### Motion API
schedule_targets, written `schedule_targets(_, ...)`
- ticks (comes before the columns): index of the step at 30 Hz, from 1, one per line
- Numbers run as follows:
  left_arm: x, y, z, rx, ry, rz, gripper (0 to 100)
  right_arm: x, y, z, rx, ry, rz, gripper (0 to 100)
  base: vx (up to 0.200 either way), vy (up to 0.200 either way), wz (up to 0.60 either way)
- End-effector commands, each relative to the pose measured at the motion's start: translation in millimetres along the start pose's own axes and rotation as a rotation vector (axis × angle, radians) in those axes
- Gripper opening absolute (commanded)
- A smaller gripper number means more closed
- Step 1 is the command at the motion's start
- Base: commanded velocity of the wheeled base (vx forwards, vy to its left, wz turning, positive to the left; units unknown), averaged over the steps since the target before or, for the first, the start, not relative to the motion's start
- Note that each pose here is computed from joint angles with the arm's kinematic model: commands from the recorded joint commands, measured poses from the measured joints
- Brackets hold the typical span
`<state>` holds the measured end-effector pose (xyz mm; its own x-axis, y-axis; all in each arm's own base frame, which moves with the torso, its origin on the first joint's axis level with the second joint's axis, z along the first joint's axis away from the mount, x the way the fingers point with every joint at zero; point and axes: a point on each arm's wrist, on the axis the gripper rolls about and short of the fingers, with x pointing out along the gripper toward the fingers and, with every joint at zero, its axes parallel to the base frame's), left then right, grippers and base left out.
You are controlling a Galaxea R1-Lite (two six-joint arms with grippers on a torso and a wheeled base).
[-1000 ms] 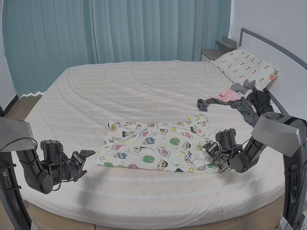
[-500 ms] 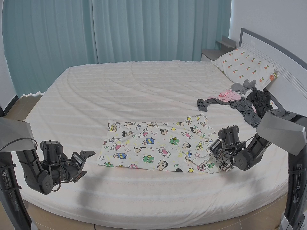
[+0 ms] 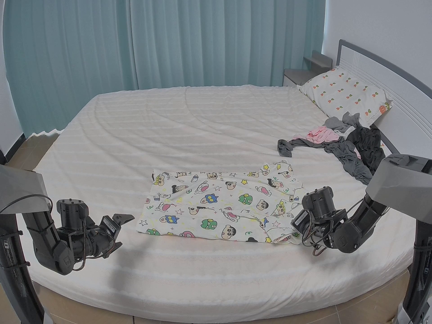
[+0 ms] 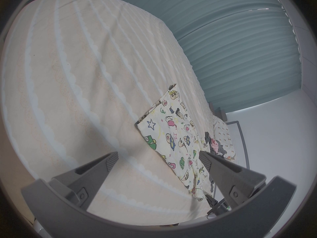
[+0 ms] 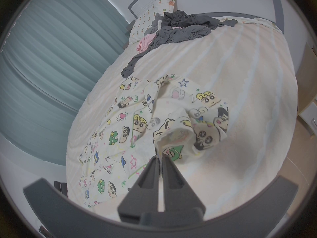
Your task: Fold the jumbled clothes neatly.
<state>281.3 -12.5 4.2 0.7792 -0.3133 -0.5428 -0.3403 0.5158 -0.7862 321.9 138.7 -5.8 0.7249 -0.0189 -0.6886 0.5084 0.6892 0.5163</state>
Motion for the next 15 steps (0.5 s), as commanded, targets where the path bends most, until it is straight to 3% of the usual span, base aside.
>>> schedule_targets(1, -0.1, 1.2, -0.6, 0.002, 0.003, 0.005, 100, 7.2, -5.3, -10.9, -0.020, 0.007, -0.028, 0, 0.000, 0.000, 0.00)
schedule_targets(4, -0.1, 1.2, -0.6, 0.002, 0.003, 0.005, 100, 7.1, -6.7, -12.1, -0.021, 0.010, -0.032, 0, 0.000, 0.000, 0.00)
schedule_targets(5, -0.1, 1.0, -0.5, 0.003, 0.002, 0.003, 100, 6.3, -6.4, -12.9, -0.024, 0.011, -0.030, 100, 0.000, 0.000, 0.00)
schedule_targets(8, -0.1, 1.2, -0.6, 0.002, 0.003, 0.005, 100, -3.7, -7.4, -18.7, -0.058, 0.025, -0.026, 100, 0.000, 0.000, 0.00)
schedule_targets(15, 0.1, 1.5, -0.7, 0.003, 0.002, 0.007, 100, -44.2, 10.1, -3.4, -0.085, -0.006, 0.077, 100, 0.000, 0.000, 0.00)
